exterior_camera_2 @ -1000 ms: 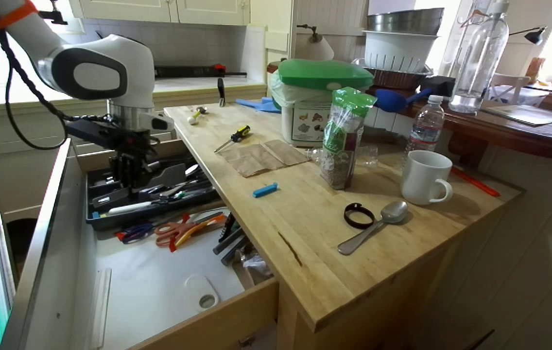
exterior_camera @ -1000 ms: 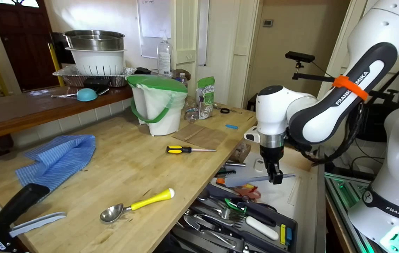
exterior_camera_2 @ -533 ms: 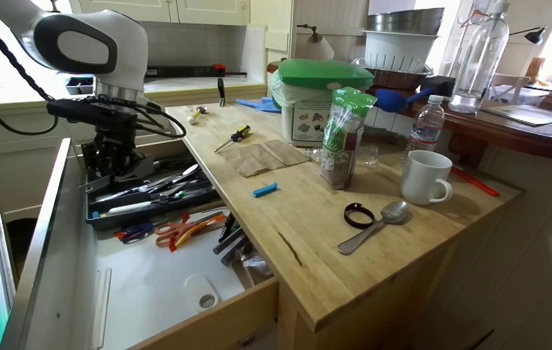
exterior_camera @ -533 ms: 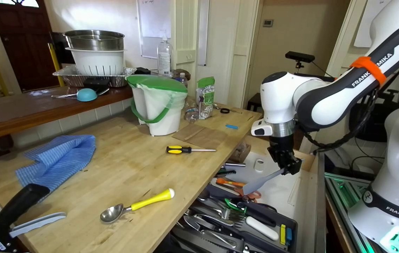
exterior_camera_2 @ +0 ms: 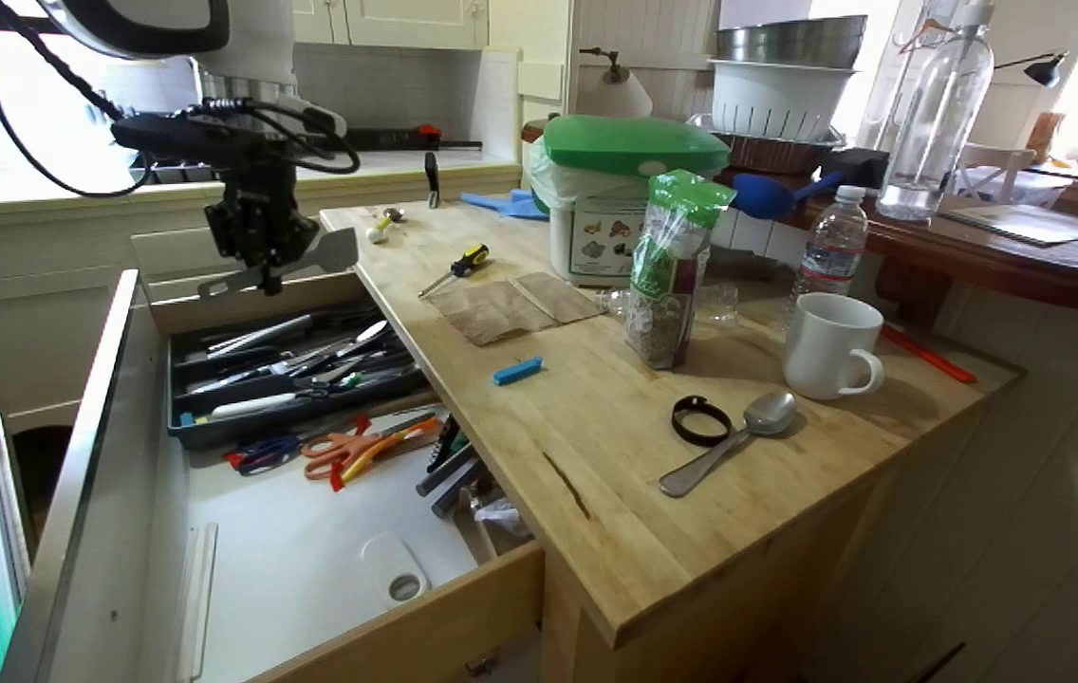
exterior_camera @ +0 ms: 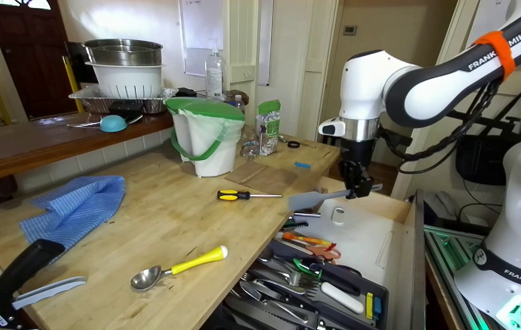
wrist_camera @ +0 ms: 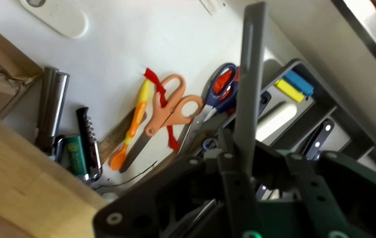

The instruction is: Remove the grey object from the drawer

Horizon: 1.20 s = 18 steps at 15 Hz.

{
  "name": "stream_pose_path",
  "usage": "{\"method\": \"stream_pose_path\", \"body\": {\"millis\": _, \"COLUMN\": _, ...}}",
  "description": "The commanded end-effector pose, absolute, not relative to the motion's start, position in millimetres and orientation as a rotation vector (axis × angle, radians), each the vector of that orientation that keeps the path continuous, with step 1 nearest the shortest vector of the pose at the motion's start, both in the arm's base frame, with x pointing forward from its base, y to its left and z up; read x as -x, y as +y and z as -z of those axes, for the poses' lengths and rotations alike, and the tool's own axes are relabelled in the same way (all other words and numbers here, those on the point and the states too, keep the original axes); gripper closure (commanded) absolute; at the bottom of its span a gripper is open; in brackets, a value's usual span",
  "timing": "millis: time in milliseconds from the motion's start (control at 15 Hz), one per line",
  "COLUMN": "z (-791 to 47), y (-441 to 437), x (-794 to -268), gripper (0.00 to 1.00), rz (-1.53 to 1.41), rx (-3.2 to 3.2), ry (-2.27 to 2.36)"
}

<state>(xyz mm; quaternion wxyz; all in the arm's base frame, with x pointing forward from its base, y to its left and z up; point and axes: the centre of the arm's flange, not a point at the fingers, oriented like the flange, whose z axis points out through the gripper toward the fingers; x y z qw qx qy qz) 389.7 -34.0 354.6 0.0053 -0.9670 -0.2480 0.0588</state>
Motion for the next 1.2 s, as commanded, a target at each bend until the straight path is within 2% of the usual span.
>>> {"method": "stream_pose_path", "body": {"millis": 0, "z": -371, "y": -21, "x": -441, "gripper": 0.97, "rz": -0.084, "rx": 3.141, "ry": -0.502}}
{"method": "stream_pose_path", "body": {"millis": 200, "z": -378, "y": -2, "x": -487, "gripper": 0.97, "rz": 0.006, "rx": 3.193, "ry": -0.378}}
{"method": "stream_pose_path", "body": {"millis": 533, "z": -366, "y": 28, "x": -576, "gripper": 0.97, "rz": -0.017, "rx": 3.190, "ry": -0.262}}
{"method": "stream_pose_path", "body": {"millis": 1000, "z": -329, "y": 18, "x": -609, "gripper": 0.97, "rz": -0.042, "rx": 3.177, "ry": -0.204}}
{"method": "stream_pose_path", "body": {"millis": 1067, "z": -327, "y": 15, "x": -605, "gripper": 0.65, "rz": -0.053, "rx": 3.186, "ry": -0.194}}
{"method": "stream_pose_path", "body": {"millis": 1133, "z": -329, "y": 16, "x": -600, "gripper": 0.63, "rz": -0.052, "rx": 3.202, "ry": -0.171}}
